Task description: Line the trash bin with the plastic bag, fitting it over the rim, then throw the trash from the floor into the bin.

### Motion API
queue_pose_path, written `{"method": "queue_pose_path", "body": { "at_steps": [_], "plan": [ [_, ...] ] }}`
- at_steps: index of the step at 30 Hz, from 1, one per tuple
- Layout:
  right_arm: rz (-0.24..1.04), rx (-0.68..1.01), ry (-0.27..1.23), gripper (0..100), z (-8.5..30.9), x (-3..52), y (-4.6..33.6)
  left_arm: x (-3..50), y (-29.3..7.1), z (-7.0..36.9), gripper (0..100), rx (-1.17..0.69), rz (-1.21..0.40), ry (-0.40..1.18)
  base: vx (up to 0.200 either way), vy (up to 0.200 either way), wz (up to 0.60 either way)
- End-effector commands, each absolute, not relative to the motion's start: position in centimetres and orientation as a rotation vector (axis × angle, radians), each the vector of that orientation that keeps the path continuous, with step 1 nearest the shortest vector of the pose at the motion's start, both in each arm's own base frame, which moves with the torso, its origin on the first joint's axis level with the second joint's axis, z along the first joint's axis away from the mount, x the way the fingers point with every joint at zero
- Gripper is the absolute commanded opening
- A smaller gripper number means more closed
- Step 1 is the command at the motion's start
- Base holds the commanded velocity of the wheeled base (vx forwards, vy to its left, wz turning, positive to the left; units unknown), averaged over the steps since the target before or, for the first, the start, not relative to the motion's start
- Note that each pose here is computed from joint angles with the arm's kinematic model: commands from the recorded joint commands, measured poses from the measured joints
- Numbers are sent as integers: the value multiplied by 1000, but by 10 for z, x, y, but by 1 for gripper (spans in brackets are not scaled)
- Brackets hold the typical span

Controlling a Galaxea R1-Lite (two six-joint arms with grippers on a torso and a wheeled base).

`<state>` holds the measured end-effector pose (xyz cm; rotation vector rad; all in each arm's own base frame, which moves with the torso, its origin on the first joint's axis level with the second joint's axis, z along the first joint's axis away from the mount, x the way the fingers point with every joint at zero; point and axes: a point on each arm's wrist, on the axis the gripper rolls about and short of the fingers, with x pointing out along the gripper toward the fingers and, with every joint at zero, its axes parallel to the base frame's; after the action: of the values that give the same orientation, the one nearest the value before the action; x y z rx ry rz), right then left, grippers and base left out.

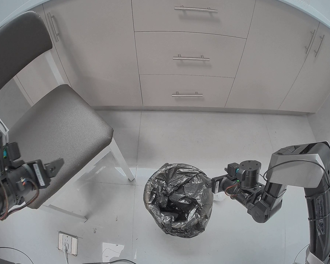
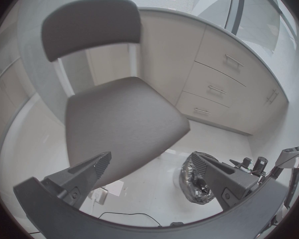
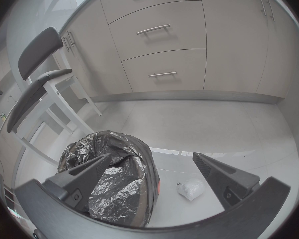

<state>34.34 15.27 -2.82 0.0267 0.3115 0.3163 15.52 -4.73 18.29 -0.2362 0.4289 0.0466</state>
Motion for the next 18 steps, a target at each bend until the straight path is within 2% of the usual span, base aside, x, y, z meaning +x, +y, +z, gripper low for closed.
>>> {"method": "queue_pose_path", "body": {
  "at_steps": [1, 7, 12, 18],
  "plan": [
    [302, 33, 297, 100, -26, 348, 148, 87, -9, 185, 100, -247, 221, 301, 0, 0, 0],
    [300, 32, 301, 100, -27, 348, 148, 49, 0, 159, 100, -194, 281, 243, 0, 0, 0],
    [297, 32, 301, 100, -28, 348, 148, 10, 10, 118, 100, -123, 370, 142, 0, 0, 0],
    [303, 32, 295, 100, -28, 349, 151, -13, 12, 102, 100, -40, 501, 43, 0, 0, 0]
  ]
}}
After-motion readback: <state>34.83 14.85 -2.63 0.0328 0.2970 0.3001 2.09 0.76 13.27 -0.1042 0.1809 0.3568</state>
